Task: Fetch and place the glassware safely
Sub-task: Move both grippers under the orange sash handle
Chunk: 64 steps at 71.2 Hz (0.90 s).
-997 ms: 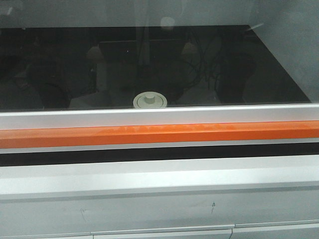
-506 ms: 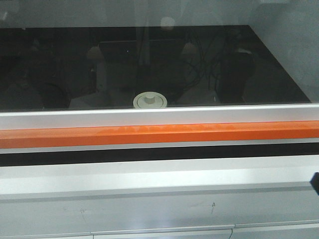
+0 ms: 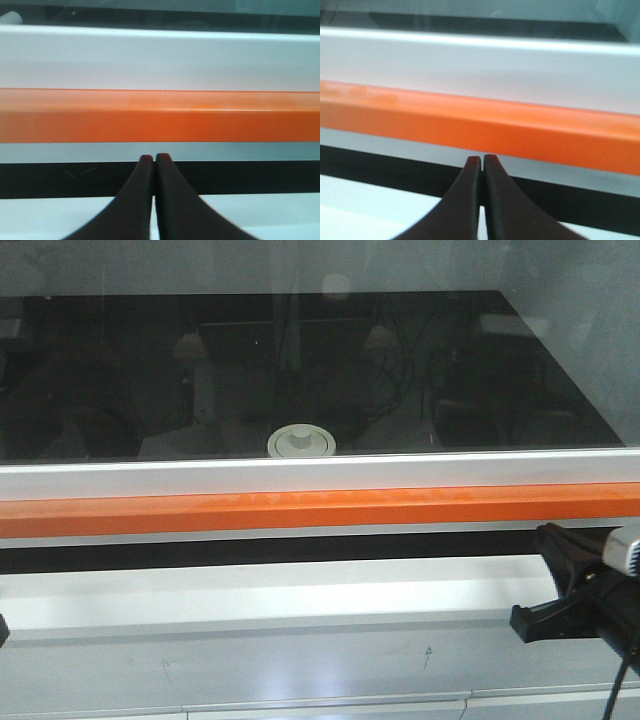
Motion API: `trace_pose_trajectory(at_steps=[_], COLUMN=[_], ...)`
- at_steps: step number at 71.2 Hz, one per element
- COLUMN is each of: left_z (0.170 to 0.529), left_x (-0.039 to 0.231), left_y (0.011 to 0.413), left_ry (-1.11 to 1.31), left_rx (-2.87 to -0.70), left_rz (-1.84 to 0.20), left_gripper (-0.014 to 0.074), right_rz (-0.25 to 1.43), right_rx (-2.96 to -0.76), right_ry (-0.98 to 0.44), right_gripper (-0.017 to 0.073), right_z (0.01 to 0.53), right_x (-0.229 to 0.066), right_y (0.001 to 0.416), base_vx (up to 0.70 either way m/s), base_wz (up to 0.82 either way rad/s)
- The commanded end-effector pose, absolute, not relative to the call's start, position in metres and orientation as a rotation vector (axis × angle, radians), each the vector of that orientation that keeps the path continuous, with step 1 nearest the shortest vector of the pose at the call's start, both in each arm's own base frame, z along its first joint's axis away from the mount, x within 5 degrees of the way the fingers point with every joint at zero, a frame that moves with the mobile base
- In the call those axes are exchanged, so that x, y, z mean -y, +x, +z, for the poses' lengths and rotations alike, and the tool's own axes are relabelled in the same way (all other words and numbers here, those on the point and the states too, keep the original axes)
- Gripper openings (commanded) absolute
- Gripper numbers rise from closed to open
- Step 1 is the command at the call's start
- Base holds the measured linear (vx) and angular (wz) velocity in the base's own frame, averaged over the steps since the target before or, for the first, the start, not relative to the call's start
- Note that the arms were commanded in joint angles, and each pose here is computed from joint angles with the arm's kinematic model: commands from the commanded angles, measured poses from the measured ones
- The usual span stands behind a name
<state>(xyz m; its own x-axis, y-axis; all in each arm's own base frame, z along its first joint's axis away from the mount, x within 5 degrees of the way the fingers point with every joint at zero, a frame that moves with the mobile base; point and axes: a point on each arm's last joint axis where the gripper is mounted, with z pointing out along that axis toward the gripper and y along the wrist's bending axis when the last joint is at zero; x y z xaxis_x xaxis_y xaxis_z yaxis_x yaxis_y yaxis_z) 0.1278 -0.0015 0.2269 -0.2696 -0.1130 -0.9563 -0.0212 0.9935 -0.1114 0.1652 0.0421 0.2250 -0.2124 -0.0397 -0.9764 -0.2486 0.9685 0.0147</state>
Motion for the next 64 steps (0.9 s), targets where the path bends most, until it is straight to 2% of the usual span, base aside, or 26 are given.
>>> trace_pose_trajectory(at_steps=[1, 41, 64], left_z=[0.235, 0.217, 0.211], left_x=[0.001, 0.0, 0.002], left_y=[0.135, 0.151, 0.163], left_ry=[-0.112, -0.111, -0.07], left_rx=[-1.741, -1.688, -1.671], left_rz=[-0.098, -0.083, -0.074], left_gripper=[-0.0007, -0.0007, -0.0007], right_rz=[0.23, 0.246, 0.241], right_rx=[-1.661, -1.633, -1.614], right_ry=[-0.185, -0.175, -0.115], right_gripper=[-0.0004, -0.0004, -0.0004], right_z=[0.235, 0.21, 0.208], right_x=[-0.046, -0.051, -0.048], right_y=[0.174, 0.194, 0.199], base_vx=[0.0, 0.0, 0.0], base_wz=[0.0, 0.0, 0.0])
